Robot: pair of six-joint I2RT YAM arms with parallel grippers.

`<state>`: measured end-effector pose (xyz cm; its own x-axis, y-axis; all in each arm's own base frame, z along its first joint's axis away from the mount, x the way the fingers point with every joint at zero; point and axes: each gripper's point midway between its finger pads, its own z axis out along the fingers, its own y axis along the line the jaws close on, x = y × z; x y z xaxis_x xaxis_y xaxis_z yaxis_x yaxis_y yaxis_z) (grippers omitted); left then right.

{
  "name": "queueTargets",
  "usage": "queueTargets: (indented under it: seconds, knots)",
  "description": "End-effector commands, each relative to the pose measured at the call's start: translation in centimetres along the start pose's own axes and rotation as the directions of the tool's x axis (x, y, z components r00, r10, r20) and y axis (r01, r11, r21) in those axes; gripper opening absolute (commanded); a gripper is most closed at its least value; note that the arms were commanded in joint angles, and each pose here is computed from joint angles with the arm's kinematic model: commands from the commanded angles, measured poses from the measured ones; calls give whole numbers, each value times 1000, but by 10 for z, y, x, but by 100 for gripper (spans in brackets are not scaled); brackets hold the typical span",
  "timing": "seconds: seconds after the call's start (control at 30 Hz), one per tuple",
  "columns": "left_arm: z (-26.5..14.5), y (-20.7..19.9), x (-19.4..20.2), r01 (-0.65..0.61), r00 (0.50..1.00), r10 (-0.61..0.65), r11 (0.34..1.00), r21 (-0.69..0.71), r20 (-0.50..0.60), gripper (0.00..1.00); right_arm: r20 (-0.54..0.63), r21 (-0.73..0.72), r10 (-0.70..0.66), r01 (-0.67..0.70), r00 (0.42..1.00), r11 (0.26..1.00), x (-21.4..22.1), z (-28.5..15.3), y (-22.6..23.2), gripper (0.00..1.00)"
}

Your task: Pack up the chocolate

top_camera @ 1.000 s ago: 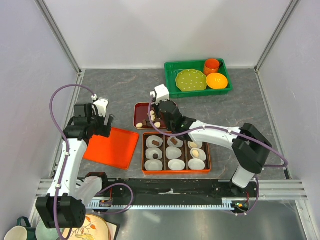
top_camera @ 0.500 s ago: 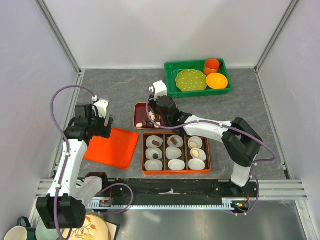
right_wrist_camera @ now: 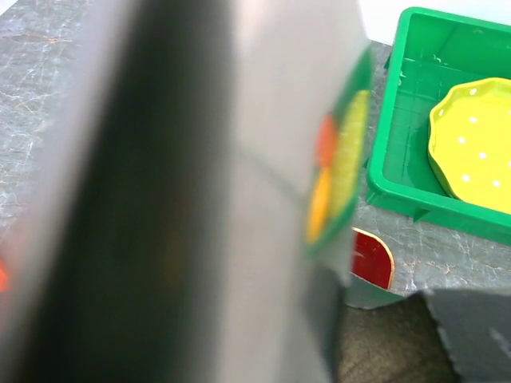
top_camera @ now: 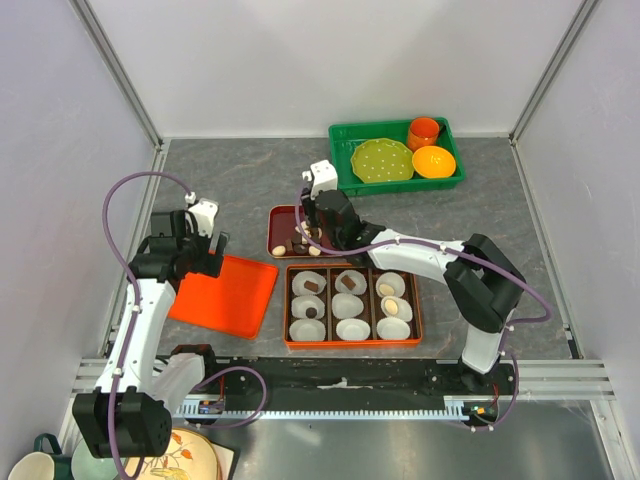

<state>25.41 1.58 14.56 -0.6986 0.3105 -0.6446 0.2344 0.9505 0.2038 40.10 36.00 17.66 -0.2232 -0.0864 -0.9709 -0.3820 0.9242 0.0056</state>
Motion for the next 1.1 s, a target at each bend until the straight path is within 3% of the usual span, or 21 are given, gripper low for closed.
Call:
queueTargets:
  seconds: [0.0, 0.4, 0.6, 0.83, 1.07]
  knots:
    - [-1, 8, -5, -36, 999, 37, 999, -34, 33, 96, 15, 5, 36, -36, 999, 999, -3, 1, -4, 46]
    - [-2, 9, -7, -39, 999, 40, 998, -40, 36, 96, -32, -5, 42, -42, 999, 999, 18, 5, -7, 45]
    - [-2, 10, -5, -45, 998, 46, 998, -42, 33, 96, -6, -15, 30, -30, 1000, 999, 5, -1, -8, 36]
    - [-3, 8, -8, -36, 998, 37, 999, -33, 44, 96, 88, -71, 17, -10, 996, 997, -50, -40, -12, 31]
    - [-3, 9, -8, -37, 998, 39, 999, -35, 41, 96, 103, -170, -32, 49, 994, 984, -61, -98, 2, 29]
